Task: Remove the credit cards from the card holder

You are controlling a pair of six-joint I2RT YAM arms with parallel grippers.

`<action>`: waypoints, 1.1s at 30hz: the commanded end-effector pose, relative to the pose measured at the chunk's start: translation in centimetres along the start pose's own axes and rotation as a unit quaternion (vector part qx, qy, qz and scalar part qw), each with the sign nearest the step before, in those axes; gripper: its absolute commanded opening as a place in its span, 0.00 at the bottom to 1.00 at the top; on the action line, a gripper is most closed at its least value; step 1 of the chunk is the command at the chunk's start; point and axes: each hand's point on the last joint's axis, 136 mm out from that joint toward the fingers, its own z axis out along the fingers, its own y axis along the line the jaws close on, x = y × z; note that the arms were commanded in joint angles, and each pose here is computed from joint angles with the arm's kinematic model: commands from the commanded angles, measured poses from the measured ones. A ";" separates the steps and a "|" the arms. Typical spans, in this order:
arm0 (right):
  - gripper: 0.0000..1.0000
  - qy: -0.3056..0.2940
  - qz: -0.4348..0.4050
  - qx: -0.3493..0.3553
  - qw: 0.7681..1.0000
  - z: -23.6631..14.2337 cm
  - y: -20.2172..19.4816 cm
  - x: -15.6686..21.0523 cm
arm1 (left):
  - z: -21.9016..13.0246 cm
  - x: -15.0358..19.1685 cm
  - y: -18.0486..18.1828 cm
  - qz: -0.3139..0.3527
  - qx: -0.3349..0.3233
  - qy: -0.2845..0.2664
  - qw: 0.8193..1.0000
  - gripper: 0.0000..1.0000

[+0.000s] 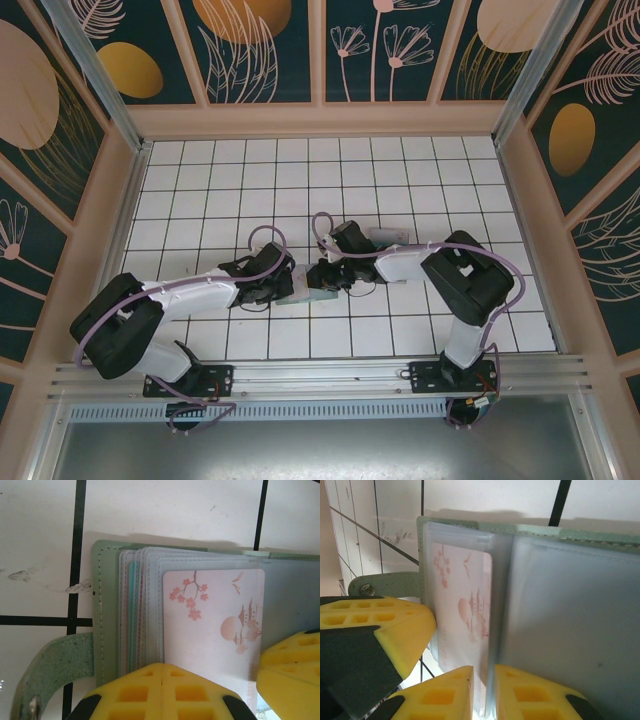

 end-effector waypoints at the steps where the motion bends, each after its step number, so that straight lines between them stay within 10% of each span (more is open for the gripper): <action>1: 0.15 0.004 -0.018 -0.019 1.000 0.4 1.1 -0.3 | 0.8 1.2 2.1 -0.006 -0.032 0.017 0.999 0.00; 5: 0.00 0.002 -0.016 -0.013 1.000 0.3 0.9 -0.3 | 0.8 1.3 2.2 -0.008 -0.036 0.018 0.999 0.00; 28: 0.00 -0.025 0.003 0.000 1.000 -1.4 -0.5 -0.6 | 1.0 2.0 4.3 -0.014 -0.080 0.029 0.996 0.00; 33: 0.18 -0.017 -0.001 -0.019 1.000 -0.7 0.4 -1.0 | 1.0 1.8 3.9 -0.010 -0.074 0.028 0.997 0.00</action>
